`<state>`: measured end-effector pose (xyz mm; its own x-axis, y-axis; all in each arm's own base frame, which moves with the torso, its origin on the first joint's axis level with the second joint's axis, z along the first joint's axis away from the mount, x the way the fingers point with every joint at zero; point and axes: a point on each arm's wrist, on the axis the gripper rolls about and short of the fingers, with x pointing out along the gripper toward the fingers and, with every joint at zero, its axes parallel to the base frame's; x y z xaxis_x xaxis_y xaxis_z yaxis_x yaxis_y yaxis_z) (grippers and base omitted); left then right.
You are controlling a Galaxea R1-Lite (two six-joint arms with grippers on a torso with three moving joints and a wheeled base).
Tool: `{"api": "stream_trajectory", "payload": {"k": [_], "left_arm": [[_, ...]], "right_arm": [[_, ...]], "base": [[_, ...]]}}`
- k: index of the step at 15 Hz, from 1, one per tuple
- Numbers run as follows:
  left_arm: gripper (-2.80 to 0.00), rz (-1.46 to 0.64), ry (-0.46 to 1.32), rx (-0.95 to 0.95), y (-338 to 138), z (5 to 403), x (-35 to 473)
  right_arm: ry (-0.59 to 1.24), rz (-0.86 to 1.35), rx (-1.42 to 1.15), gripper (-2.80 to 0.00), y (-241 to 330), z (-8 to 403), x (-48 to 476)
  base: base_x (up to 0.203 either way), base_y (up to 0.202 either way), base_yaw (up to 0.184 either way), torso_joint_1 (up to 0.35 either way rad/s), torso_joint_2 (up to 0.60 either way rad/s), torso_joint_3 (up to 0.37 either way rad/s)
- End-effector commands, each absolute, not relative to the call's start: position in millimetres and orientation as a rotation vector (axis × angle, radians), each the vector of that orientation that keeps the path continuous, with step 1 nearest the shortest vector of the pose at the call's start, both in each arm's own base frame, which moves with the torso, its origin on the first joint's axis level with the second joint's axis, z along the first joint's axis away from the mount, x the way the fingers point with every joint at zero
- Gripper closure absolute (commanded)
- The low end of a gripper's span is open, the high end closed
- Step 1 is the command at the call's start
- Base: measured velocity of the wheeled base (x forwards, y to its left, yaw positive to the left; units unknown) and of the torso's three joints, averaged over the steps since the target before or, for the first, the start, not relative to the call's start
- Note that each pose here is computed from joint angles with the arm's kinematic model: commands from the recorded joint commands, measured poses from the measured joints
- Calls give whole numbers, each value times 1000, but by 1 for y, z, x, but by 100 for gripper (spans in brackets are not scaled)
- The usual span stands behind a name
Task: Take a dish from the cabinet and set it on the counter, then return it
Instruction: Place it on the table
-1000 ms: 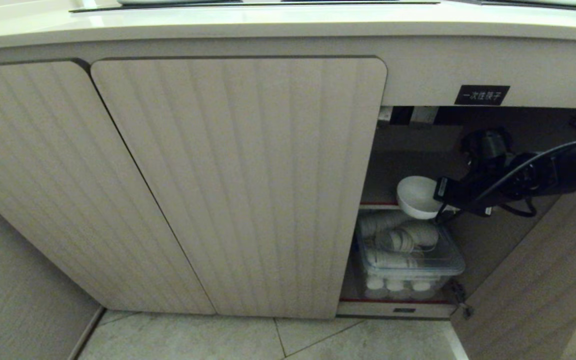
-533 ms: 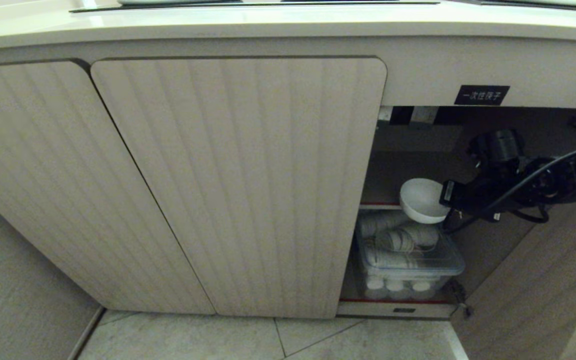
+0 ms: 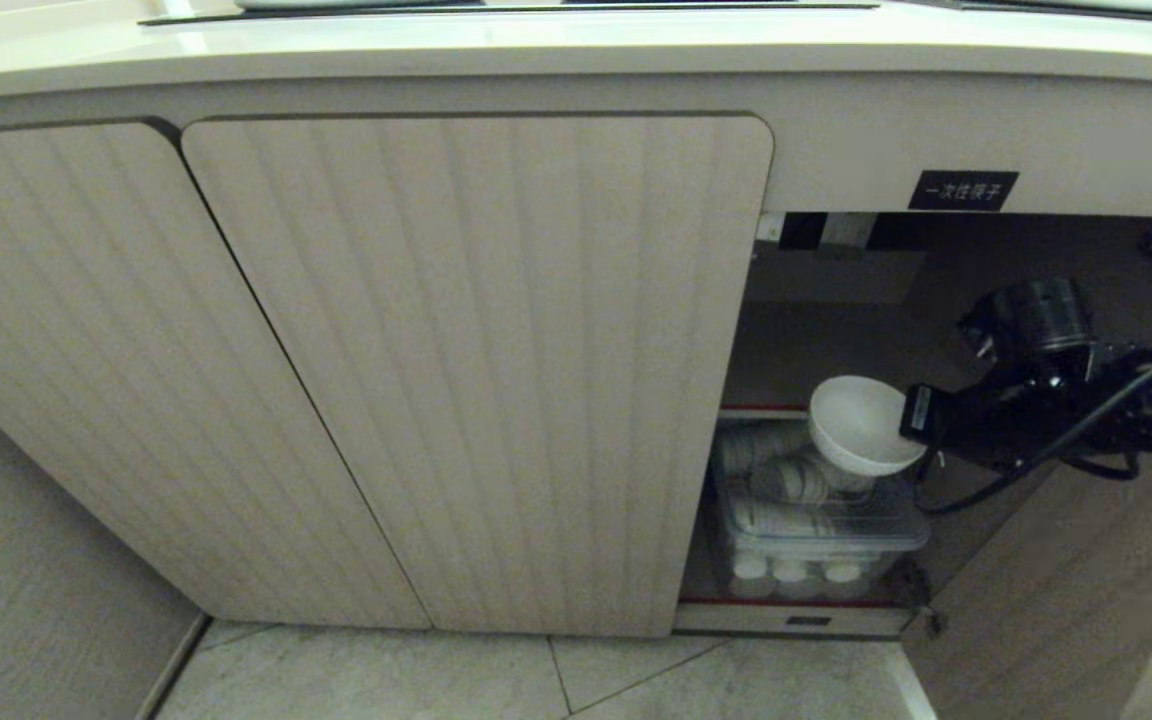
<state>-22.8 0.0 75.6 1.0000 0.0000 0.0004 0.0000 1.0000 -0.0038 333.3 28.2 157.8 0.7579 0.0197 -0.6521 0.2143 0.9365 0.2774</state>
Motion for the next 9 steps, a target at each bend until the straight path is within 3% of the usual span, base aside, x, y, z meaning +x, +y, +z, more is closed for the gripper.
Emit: {"api": "stream_trajectory", "payload": {"k": [1, 9], "left_arm": [[0, 0, -1, -5, 0, 76, -23], [0, 0, 0, -5, 0, 76, -23]], "right_arm": [[705, -103, 351, 0, 28, 158, 315], [720, -29, 364, 0, 28, 155, 263]], "base": [[0, 0, 0, 0, 0, 0], [0, 0, 0, 0, 0, 0]]}}
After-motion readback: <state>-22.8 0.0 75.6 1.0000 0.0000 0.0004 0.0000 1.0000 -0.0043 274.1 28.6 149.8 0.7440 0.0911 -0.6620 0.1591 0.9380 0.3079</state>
